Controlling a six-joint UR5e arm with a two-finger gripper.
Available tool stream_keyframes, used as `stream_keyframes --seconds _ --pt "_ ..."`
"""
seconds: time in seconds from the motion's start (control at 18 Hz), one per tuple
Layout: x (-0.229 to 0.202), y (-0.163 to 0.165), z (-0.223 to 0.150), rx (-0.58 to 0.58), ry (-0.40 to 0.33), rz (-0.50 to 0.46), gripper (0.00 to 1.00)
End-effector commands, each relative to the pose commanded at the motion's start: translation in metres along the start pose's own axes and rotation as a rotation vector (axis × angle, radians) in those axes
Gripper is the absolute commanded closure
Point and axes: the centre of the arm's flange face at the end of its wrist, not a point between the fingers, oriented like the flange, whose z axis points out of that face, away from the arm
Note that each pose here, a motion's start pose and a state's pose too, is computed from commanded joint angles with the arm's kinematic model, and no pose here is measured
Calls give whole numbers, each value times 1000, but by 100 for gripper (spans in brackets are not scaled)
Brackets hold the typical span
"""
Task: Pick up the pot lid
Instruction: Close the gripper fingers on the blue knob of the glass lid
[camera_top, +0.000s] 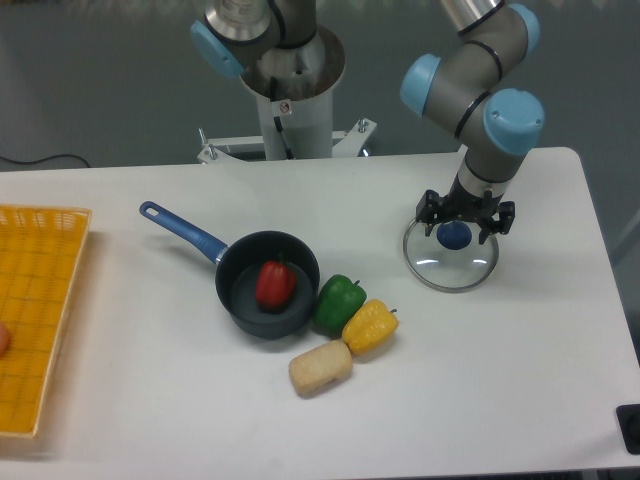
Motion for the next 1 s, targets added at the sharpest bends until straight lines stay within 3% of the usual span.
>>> stream_keyframes --seconds 1.0 --pt "-6 -1 15 -5 2 1 0"
